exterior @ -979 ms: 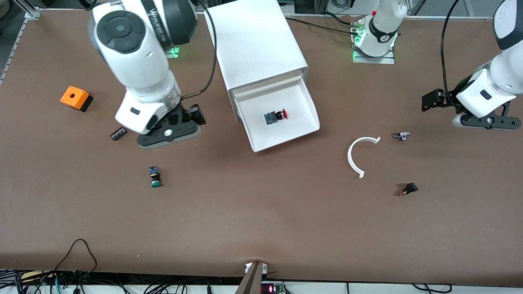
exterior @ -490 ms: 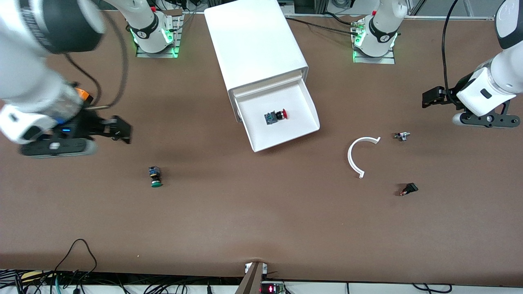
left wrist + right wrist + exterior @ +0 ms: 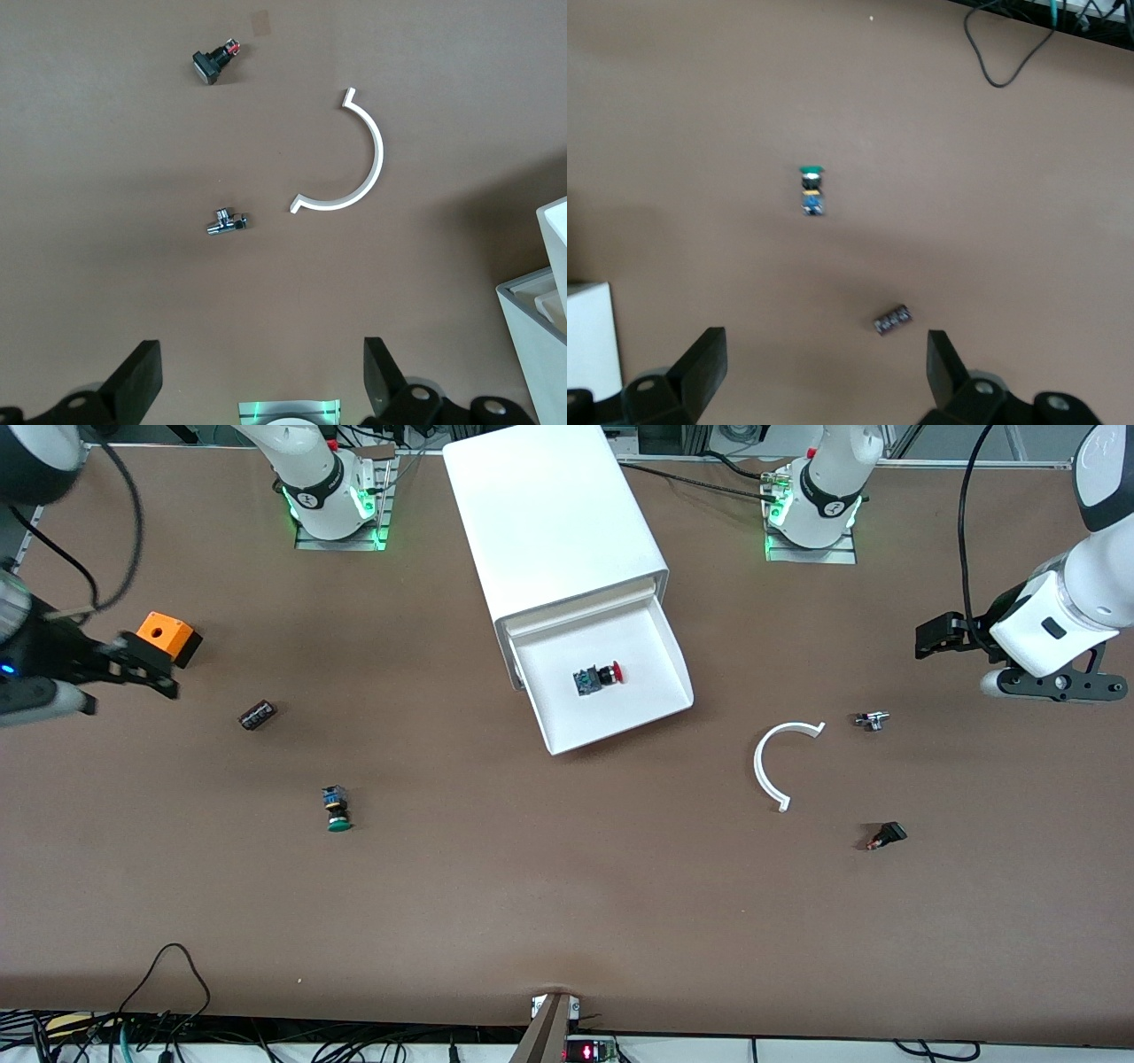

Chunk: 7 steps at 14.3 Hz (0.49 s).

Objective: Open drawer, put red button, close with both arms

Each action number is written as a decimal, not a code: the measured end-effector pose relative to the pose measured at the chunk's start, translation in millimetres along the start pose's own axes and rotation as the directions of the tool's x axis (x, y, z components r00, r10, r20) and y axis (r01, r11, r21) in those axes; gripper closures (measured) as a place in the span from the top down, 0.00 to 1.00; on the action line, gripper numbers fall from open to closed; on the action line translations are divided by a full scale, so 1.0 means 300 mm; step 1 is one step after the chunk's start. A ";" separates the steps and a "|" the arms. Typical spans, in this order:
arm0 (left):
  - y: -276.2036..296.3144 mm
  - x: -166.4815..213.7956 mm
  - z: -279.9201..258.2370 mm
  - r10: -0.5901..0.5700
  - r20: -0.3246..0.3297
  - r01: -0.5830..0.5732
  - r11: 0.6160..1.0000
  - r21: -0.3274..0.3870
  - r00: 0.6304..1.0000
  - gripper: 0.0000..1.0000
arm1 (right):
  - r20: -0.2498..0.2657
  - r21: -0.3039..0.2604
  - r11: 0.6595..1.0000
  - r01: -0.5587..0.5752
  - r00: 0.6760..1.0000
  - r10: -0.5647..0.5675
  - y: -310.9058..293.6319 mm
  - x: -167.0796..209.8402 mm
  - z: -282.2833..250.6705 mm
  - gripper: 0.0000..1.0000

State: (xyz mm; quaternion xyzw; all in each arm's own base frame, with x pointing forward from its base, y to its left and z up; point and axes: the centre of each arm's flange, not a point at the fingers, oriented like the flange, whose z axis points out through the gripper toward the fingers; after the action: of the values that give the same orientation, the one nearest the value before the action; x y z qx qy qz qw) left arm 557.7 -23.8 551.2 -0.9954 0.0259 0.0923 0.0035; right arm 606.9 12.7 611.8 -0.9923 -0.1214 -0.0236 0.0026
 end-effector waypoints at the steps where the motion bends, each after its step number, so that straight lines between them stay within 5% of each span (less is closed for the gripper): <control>1: 0.000 0.000 0.000 0.000 0.000 0.000 1.000 0.000 1.000 1.00 | 0.001 0.000 1.000 0.021 1.000 -0.021 0.036 -0.031 -0.010 1.00; 7: 0.000 0.000 0.000 0.000 0.001 0.000 1.000 0.000 1.000 1.00 | 0.046 0.012 1.000 0.023 0.999 -0.023 0.106 -0.187 -0.087 1.00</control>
State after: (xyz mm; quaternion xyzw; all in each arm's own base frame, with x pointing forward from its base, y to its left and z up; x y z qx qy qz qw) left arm 557.5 -23.7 551.2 -0.9953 0.0258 0.0928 0.0035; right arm 559.0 -31.8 635.1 -0.9911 -0.1330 0.0003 0.0054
